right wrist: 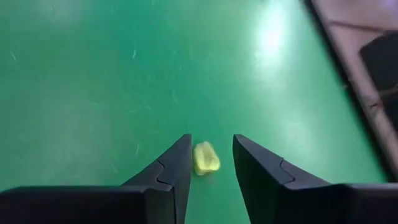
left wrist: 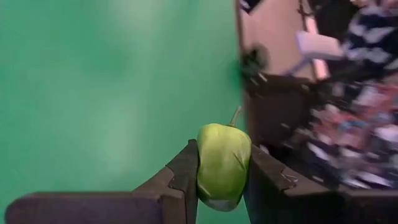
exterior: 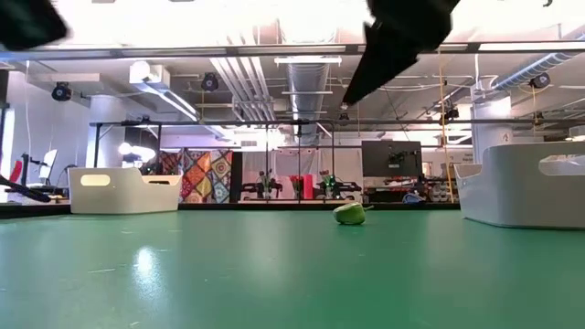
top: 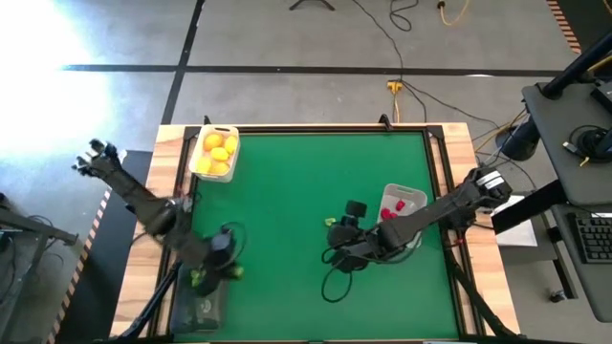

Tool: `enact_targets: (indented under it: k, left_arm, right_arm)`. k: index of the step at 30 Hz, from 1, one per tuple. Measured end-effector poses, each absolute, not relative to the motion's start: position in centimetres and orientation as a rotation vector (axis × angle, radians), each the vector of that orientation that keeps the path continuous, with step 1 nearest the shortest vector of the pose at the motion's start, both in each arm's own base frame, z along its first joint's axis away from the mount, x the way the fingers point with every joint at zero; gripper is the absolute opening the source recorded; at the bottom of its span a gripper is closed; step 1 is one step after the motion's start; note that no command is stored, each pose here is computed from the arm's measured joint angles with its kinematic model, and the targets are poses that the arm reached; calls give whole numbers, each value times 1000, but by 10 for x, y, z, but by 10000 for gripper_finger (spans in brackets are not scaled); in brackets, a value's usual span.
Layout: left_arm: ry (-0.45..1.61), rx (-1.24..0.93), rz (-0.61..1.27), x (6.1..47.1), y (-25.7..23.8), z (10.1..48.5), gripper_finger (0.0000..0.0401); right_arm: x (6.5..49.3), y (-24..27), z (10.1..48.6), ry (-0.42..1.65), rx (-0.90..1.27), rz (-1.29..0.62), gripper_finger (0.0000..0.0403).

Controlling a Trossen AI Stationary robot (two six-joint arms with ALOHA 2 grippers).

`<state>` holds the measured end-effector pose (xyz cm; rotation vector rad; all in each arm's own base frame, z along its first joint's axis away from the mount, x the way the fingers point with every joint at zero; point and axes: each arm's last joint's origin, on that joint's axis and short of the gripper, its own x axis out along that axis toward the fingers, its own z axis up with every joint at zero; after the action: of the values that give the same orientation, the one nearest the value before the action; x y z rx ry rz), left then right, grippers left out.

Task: Sort produce into baskets
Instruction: Put the green chili pepper into the black bin

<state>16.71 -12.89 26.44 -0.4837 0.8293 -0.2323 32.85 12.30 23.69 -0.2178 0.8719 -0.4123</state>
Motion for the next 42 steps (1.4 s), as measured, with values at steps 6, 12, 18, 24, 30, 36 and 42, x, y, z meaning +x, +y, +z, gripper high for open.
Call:
enact_targets:
  k: [6, 12, 18, 24, 30, 36, 42]
  left_arm:
    - [871, -568, -198, 129, -169, 257, 77]
    - [1036, -609, -71, 112, -196, 227, 77]
    - [1214, -548, 65, 105, -212, 192, 78]
    - [1352, -460, 196, 102, -215, 167, 95]
    - [1379, -386, 261, 101, -212, 160, 122]
    - [1407, -419, 259, 99, -211, 164, 151]
    - [1435, -504, 165, 100, -217, 193, 170]
  right_arm:
    - [343, 116, 210, 987, -155, -359, 90]
    - [346, 117, 195, 1060, -121, -297, 70]
    - [346, 117, 198, 1042, -66, -325, 61]
    - [346, 117, 199, 1022, -12, -370, 65]
    - [345, 118, 199, 1043, 18, -341, 72]
    - [345, 118, 198, 1065, 33, -309, 83]
    - [343, 114, 197, 1101, -28, -297, 93]
